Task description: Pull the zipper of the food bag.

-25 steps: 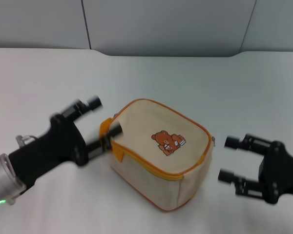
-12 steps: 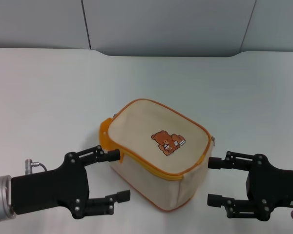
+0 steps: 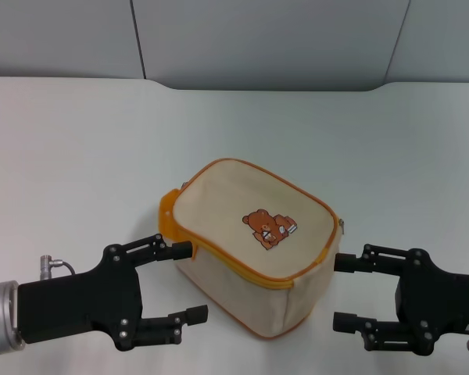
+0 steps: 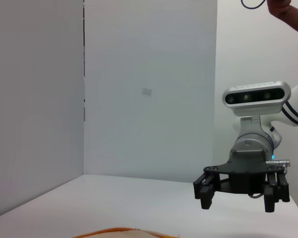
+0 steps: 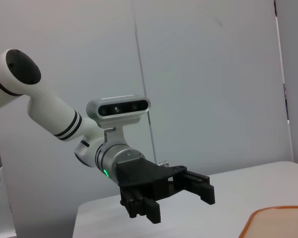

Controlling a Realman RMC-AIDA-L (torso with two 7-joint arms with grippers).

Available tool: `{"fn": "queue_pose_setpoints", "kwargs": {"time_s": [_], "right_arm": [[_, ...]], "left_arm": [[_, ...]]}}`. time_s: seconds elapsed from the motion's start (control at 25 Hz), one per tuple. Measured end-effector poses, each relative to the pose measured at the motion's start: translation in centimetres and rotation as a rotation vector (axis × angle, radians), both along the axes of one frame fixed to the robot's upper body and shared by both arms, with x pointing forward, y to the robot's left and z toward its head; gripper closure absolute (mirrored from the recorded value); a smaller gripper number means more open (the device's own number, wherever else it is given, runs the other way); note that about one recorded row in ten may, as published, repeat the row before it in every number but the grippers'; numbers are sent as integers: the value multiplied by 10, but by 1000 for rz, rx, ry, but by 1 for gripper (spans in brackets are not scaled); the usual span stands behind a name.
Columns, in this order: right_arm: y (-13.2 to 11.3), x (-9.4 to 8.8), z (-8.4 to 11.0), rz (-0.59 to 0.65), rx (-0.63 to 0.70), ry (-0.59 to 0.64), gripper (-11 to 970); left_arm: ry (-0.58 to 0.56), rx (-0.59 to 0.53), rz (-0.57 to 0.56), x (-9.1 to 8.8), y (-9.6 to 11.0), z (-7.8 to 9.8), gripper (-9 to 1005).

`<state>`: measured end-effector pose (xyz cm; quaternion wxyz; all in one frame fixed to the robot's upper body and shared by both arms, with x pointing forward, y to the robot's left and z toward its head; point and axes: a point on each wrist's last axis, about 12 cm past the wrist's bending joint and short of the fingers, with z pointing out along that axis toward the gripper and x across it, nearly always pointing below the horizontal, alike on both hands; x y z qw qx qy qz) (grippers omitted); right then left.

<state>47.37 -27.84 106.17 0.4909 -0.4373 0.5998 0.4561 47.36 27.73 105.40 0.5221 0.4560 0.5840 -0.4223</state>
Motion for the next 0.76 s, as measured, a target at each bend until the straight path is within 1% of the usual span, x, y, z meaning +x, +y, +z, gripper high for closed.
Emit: {"fn": "queue_pose_setpoints", "kwargs": {"time_s": [0.76], "right_arm": [[1, 2, -1, -3, -11, -4, 222]], "left_arm": [[-18, -10, 8, 4, -1, 3, 177]]}}
